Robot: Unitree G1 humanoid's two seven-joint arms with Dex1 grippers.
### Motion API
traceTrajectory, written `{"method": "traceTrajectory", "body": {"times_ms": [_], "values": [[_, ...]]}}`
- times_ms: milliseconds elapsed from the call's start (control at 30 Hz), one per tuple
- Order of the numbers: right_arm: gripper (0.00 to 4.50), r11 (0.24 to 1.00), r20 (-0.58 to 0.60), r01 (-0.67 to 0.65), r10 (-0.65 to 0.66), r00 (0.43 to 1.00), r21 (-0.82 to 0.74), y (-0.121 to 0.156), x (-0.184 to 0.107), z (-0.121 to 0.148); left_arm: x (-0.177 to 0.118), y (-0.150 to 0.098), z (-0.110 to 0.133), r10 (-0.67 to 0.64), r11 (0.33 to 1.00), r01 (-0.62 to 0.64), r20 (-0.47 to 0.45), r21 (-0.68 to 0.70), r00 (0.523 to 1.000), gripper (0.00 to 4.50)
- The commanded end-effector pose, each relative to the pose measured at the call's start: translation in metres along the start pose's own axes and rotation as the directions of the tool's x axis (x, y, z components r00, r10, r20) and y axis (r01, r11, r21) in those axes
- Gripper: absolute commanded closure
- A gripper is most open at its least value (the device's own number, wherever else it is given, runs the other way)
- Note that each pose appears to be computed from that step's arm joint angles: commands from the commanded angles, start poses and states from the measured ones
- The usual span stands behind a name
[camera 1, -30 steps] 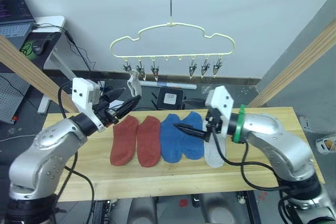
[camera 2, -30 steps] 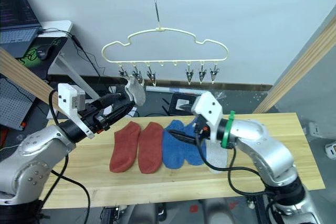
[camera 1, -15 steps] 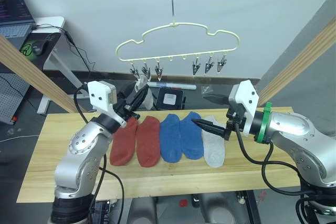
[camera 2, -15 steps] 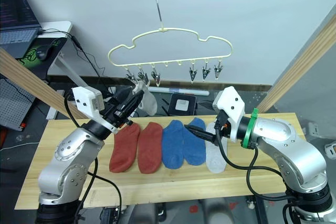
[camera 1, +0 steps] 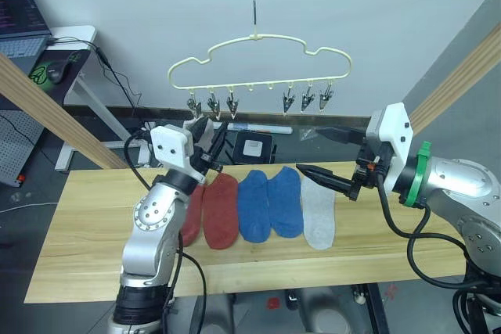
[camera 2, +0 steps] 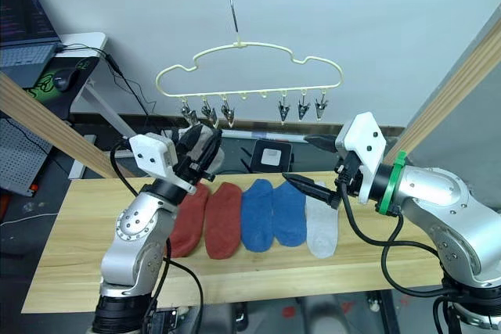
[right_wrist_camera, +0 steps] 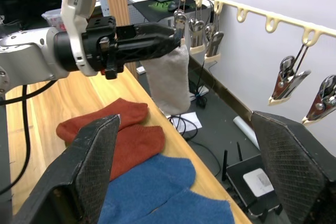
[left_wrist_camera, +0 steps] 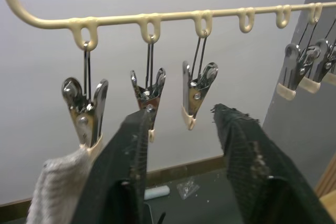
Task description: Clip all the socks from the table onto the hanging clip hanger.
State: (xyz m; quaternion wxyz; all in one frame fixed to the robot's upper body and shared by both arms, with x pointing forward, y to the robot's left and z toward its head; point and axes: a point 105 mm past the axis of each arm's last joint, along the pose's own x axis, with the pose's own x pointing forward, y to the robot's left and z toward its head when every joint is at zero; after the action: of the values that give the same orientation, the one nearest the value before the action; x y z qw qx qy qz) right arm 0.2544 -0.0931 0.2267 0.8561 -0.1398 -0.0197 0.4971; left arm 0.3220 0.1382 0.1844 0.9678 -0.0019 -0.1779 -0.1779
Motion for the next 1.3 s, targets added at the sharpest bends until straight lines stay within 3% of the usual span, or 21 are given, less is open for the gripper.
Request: {"method": "traceTrajectory", "body": {"times_ms": [33, 500, 867, 1233, 1300], "values": [[0.36, 0.999, 0.023, -0.001, 0.002, 1.0, -0.046, 0.005, -0.005, 0.012, 0.003, -0.004, 0.012, 0.003, 1.0, -0.005, 0.059, 0.025, 0.998, 3.15], [0.36, 0.999, 0.009, 0.004, -0.004, 1.0, -0.042, 0.005, -0.005, 0.013, 0.008, 0.016, -0.004, 0.12, 0.993, -0.12, 0.004, -0.013, 0.993, 3.15], [0.36, 0.999, 0.012, -0.003, 0.003, 1.0, -0.038, 0.008, -0.003, 0.014, 0.02, 0.025, -0.013, 0.101, 0.995, -0.101, -0.022, -0.004, 0.995, 3.15], [0.36, 0.999, 0.01, -0.003, 0.003, 1.0, -0.035, 0.009, -0.003, 0.013, 0.031, 0.024, -0.009, 0.079, 0.997, -0.079, 0.018, -0.024, 0.997, 3.15], [0.36, 0.999, 0.01, -0.003, 0.003, 1.0, -0.034, 0.009, -0.003, 0.012, 0.031, 0.025, -0.008, 0.082, 0.996, -0.081, 0.026, -0.029, 0.996, 2.78]]}}
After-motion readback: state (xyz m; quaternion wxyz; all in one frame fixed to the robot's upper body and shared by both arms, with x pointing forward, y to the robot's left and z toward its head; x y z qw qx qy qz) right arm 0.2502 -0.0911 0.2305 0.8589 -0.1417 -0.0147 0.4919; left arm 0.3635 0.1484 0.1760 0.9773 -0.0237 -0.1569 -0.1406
